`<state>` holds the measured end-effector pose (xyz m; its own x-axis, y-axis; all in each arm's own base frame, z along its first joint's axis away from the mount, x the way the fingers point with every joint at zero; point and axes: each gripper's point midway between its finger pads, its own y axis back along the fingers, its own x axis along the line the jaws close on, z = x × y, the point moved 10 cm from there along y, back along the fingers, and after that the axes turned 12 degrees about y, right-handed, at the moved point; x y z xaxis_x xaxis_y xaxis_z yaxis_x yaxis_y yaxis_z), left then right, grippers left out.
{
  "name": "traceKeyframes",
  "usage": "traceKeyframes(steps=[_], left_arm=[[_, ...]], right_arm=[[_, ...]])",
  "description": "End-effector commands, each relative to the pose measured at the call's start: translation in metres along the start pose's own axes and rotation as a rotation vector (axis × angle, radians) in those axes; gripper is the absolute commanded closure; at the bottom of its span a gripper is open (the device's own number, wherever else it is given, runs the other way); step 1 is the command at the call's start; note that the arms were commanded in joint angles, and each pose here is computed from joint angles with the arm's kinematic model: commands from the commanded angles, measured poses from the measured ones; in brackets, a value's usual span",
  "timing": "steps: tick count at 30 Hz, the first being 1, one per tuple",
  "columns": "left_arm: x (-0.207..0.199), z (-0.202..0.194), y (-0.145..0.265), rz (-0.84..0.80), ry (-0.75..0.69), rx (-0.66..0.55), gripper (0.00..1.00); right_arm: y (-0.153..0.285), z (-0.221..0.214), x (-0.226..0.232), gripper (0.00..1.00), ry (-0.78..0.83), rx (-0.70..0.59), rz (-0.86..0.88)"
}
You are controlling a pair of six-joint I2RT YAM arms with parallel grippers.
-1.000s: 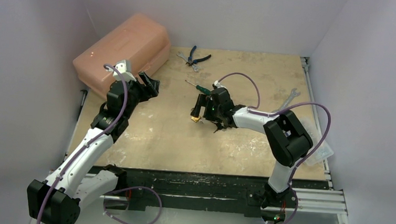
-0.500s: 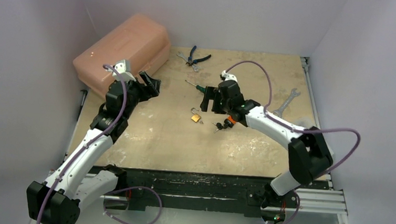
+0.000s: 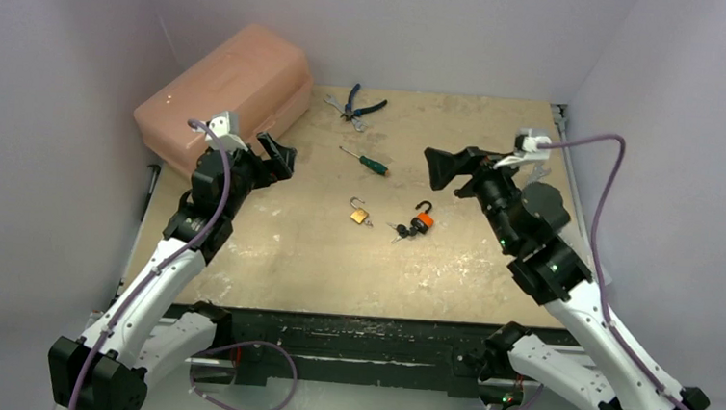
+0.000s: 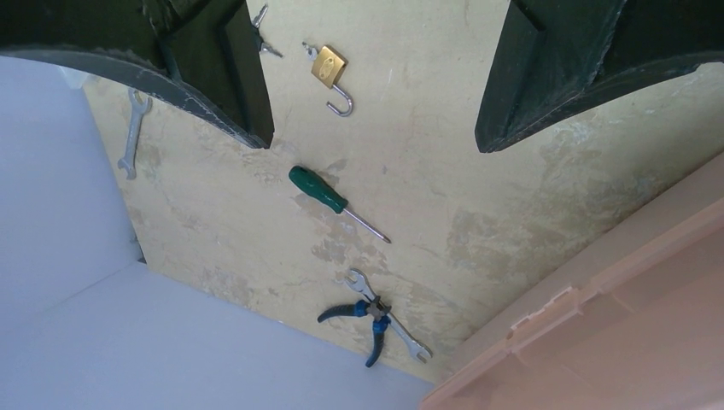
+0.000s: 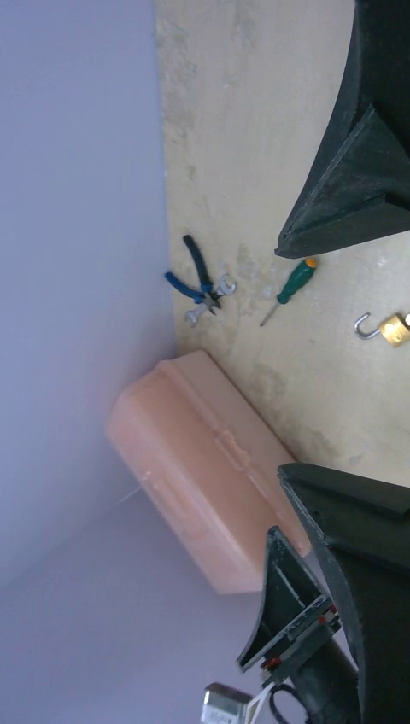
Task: Unlock with the key
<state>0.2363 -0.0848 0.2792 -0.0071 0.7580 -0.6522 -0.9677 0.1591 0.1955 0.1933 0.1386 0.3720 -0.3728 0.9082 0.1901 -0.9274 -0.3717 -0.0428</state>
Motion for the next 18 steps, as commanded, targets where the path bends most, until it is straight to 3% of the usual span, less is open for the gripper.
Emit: traceKeyframes(steps=[1, 7, 18], left_arm=[[-0.01, 0.017, 0.009, -0.061, -0.001, -0.066, 0.04], [-0.012, 0.022, 0.013, -0.089, 0.004, -0.107, 0.04], [-0.013, 0.022, 0.015, -0.122, 0.006, -0.101, 0.01]], right_arm=[[0.02, 0.011, -0.014, 0.01, -0.001, -0.099, -0.098], [0.048, 0.009, -0.022, 0.01, -0.021, -0.082, -0.116], [0.09, -0.031, -0.038, 0.01, -0.145, -0.011, -0.176]])
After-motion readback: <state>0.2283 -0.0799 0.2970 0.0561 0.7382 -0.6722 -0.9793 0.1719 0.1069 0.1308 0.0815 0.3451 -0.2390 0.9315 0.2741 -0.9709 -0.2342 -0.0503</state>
